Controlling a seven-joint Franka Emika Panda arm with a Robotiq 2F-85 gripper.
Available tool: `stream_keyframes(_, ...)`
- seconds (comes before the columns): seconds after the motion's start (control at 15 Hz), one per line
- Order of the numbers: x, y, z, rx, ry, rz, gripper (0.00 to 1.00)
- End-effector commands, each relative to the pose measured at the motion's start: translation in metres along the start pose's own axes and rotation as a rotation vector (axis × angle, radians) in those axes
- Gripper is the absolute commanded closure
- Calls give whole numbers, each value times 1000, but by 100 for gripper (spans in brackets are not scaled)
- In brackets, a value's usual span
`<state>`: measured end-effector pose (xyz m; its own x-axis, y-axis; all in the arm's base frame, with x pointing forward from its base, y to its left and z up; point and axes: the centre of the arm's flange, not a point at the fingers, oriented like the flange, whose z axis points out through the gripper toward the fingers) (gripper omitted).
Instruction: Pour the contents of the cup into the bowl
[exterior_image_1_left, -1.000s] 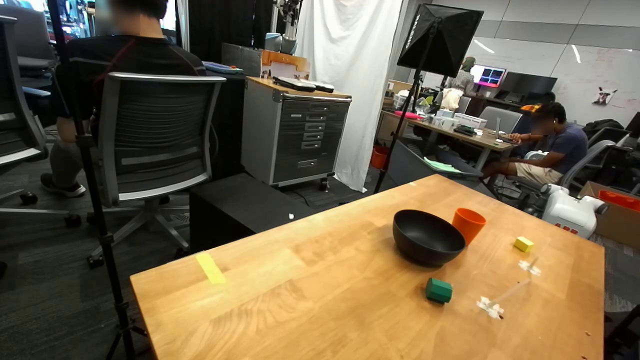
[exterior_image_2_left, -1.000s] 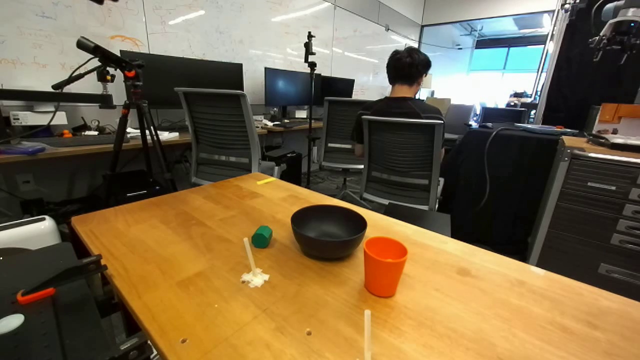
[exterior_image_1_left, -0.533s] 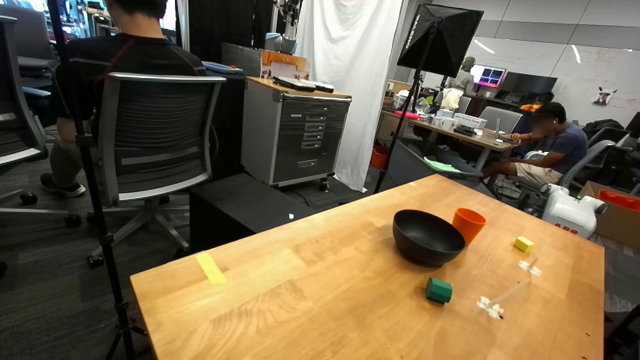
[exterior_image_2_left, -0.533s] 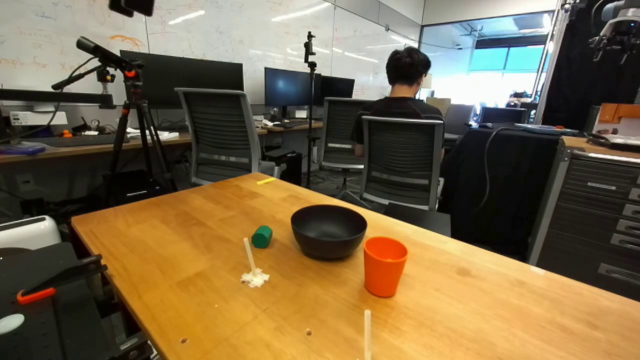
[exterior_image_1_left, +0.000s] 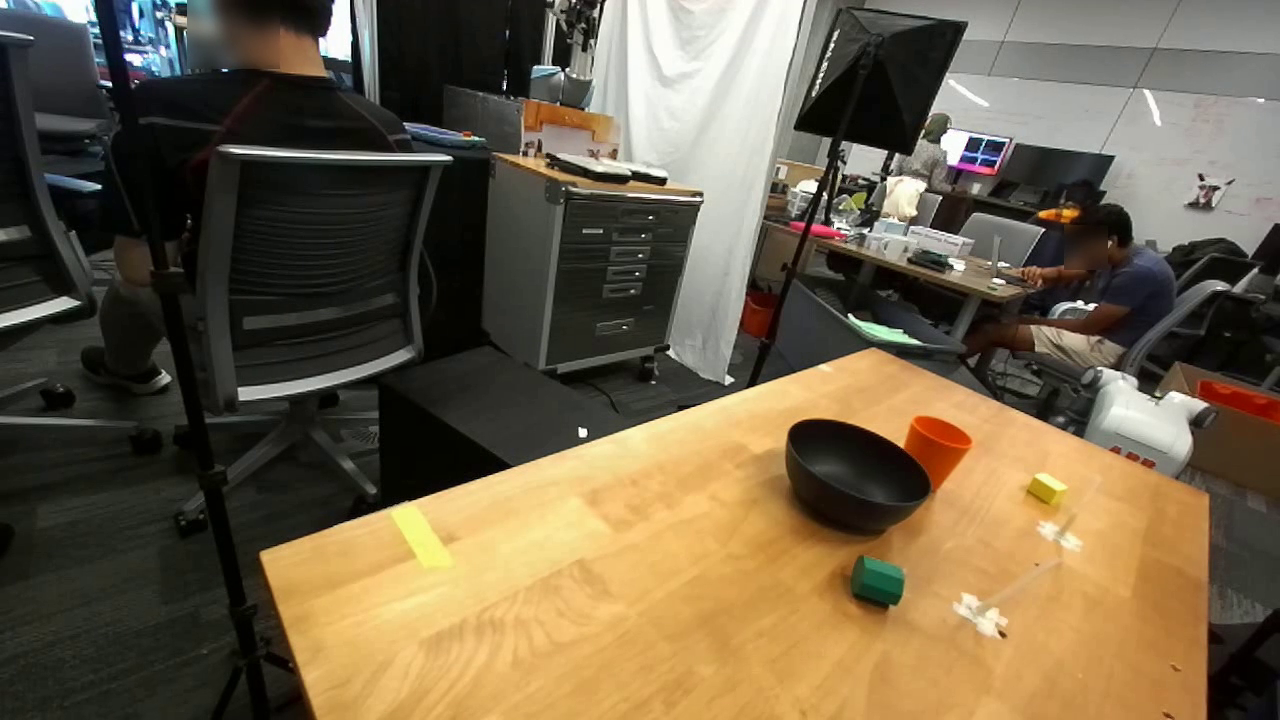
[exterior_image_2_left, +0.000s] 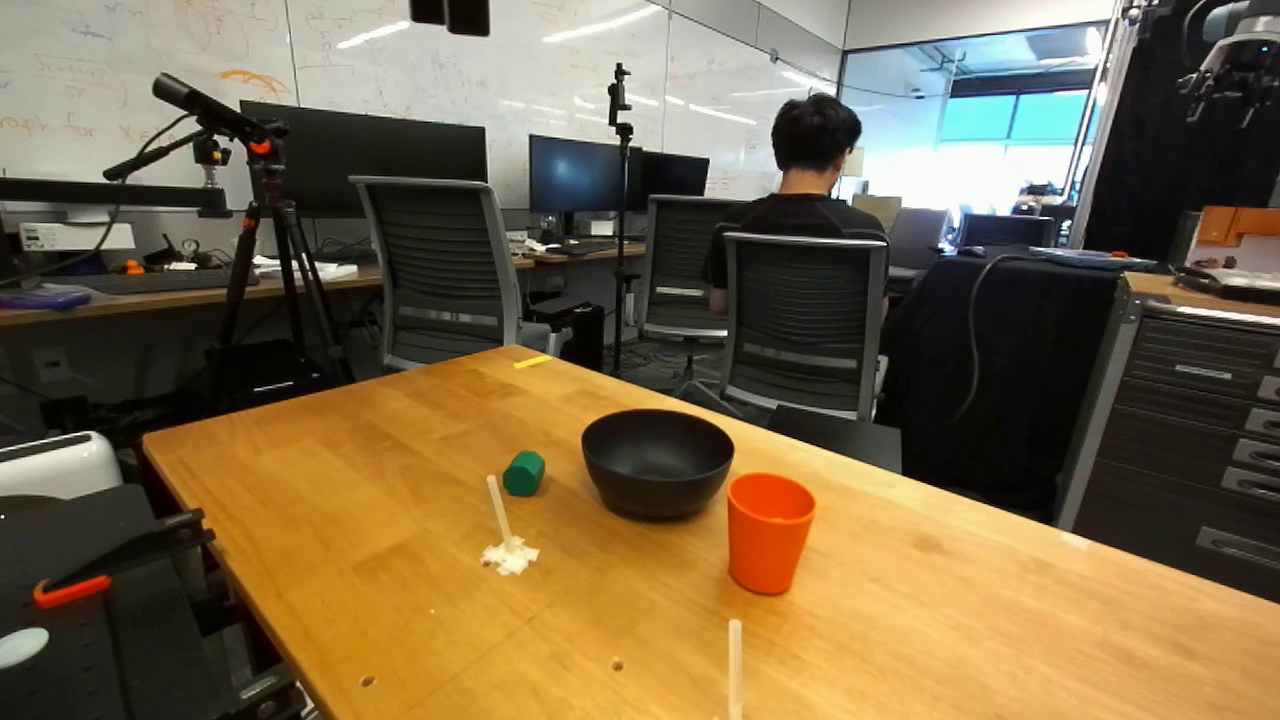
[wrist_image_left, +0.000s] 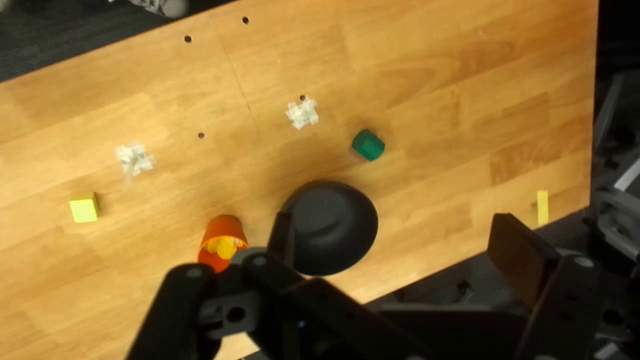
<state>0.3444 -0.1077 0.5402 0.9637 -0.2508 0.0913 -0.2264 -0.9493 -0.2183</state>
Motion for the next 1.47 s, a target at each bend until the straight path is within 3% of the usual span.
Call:
stream_keyframes(0.0,31,7,-1,65,97,99,0)
stream_keyframes(0.47,90,36,10,75,138,293,0)
stream_keyframes(0.87,132,65,30,52,120,435,0)
stream_keyframes(1.4,173,93,70,4,53,521,0)
